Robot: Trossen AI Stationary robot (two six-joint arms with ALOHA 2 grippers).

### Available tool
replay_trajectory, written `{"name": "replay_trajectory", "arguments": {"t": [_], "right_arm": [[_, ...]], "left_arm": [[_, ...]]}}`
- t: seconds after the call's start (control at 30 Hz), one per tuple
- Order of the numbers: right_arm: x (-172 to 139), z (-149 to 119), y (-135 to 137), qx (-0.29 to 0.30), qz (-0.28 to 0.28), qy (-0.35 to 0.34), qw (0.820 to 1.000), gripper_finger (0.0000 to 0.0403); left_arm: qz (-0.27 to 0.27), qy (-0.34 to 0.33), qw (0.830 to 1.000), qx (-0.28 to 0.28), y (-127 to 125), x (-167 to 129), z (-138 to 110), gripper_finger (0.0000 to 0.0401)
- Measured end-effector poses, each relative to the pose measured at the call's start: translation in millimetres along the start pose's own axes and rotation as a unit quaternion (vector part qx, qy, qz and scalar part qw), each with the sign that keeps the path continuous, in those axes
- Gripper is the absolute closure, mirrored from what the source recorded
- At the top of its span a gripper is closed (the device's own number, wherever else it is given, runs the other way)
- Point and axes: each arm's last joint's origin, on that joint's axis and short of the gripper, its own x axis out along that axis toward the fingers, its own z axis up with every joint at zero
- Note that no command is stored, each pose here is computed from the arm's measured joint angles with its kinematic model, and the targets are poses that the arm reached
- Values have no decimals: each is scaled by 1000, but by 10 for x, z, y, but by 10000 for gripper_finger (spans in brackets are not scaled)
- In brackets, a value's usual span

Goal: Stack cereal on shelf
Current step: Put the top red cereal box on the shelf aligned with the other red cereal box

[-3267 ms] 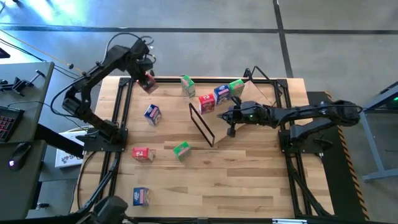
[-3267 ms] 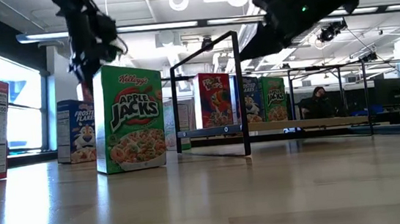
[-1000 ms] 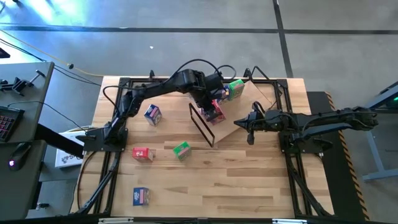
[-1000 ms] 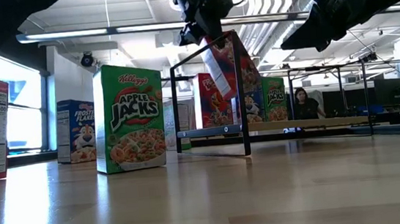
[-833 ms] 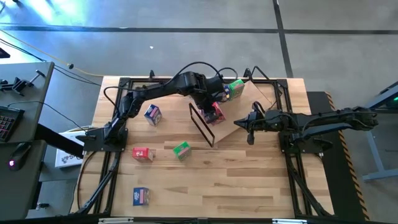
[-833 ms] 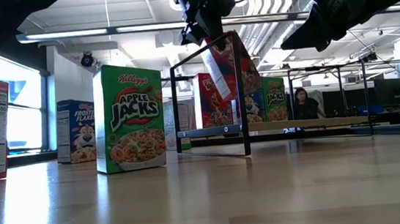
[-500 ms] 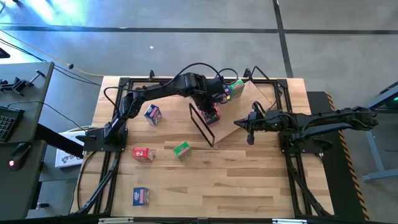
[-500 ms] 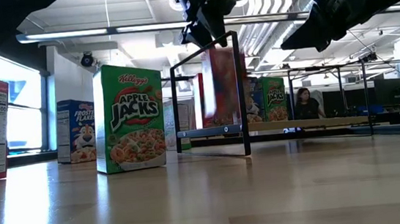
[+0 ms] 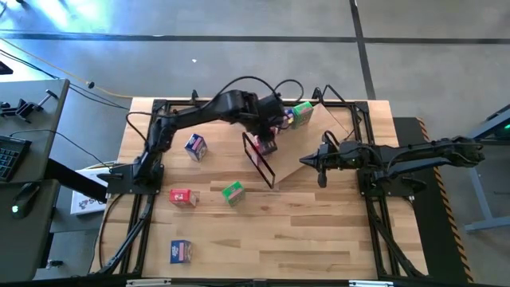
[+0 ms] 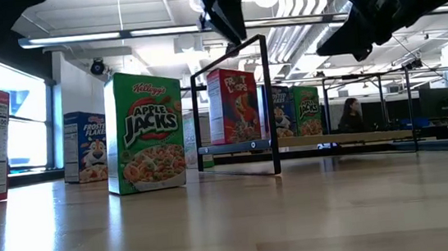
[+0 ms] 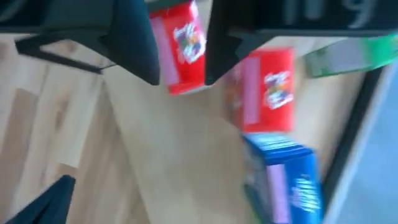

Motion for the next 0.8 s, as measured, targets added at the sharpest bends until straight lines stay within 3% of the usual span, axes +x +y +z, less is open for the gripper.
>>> {"name": "replay_trajectory", "arguments": {"t": [0.2, 0.3, 0.4, 0.47, 0.6, 0.8], "right_arm": [[0, -21, -3, -3, -1, 11, 1000, 402], [0, -19, -4, -11, -4, 10, 1000, 402], [0, -14, -7, -22, -11, 7, 1000, 402], [0, -11, -8, -27, -12, 6, 1000, 402], [0, -7, -7, -36, -11, 4, 999, 402], [0, 18, -4, -42, -11, -9, 999, 402]], "left_arm": [[38, -37, 998, 18, -326, -721, -257, 385], [47, -38, 998, 11, -541, -855, -449, 395], [94, -45, 994, -3, -724, -730, -671, 398], [95, -67, 993, -22, -798, -576, -851, 400], [32, -130, 988, -78, -817, -211, -1303, 401], [-33, -244, 955, -167, -651, 254, -1947, 401]]}}
